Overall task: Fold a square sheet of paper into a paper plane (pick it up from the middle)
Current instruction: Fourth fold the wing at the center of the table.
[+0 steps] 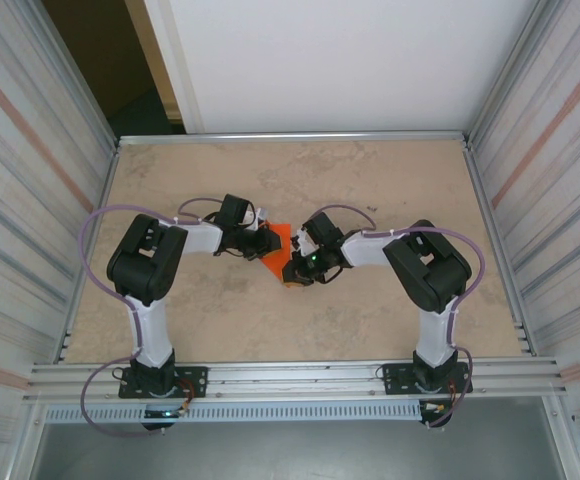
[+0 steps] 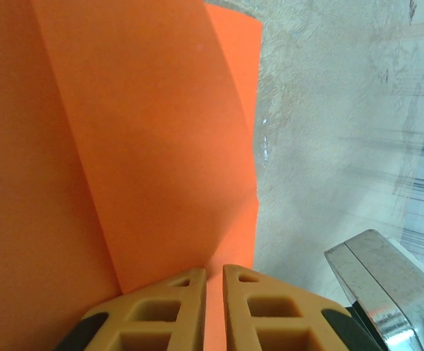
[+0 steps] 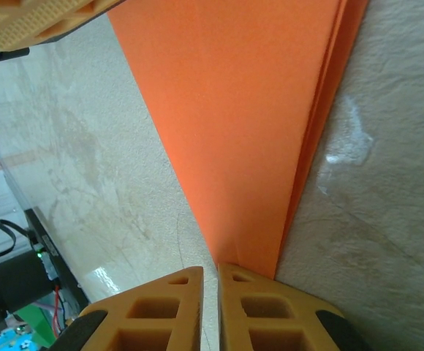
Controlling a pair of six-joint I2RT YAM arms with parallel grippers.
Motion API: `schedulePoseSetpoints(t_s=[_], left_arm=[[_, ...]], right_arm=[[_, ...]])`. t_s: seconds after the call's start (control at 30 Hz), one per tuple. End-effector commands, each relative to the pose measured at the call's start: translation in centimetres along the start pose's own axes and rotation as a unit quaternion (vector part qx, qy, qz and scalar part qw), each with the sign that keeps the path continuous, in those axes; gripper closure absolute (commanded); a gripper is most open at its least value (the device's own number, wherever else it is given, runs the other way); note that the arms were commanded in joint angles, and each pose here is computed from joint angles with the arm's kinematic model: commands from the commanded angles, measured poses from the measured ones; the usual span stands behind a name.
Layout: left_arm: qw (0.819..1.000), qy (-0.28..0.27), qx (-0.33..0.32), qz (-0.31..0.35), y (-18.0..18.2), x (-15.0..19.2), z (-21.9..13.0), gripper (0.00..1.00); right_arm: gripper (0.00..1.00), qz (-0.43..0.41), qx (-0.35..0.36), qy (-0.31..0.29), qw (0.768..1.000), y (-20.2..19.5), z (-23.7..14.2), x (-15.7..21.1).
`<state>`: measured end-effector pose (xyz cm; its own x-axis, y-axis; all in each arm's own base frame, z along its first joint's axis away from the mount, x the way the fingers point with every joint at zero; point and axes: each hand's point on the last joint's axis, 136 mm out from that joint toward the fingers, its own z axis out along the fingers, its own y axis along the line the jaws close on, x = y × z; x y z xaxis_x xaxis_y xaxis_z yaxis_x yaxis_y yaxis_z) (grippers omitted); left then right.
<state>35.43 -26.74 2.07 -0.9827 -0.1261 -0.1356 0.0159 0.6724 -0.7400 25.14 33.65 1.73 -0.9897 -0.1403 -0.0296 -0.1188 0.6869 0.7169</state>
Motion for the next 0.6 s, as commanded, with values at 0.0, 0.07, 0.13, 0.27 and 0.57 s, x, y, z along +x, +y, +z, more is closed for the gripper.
schedulePoseSetpoints(t_s=[0.0,0.07,0.13,0.27,0.57], left_arm=[[0.990,0.049,-0.112,-0.069,6.8,4.1,0.9,0.85],[0.990,0.049,-0.113,-0.069,6.8,4.1,0.8,0.85],[0.990,0.049,-0.113,-0.070,6.8,4.1,0.8,0.85],[0.990,0.048,-0.113,-0.070,6.7,3.9,0.9,0.85],[0.990,0.049,-0.112,-0.072,6.6,4.0,0.9,0.85]], right_arm=[[0.87,-0.003,0.013,-0.013,1.000,0.1,-1.2,-0.1],[0.87,-0.022,-0.009,-0.059,0.998,2.1,-3.9,-1.5],[0.86,-0.029,-0.010,-0.098,0.995,2.9,-6.0,-2.7],[0.86,-0.024,0.017,-0.126,0.992,2.0,-6.9,-3.8],[0.91,-0.046,0.055,-0.065,0.995,2.6,-2.2,-3.0]])
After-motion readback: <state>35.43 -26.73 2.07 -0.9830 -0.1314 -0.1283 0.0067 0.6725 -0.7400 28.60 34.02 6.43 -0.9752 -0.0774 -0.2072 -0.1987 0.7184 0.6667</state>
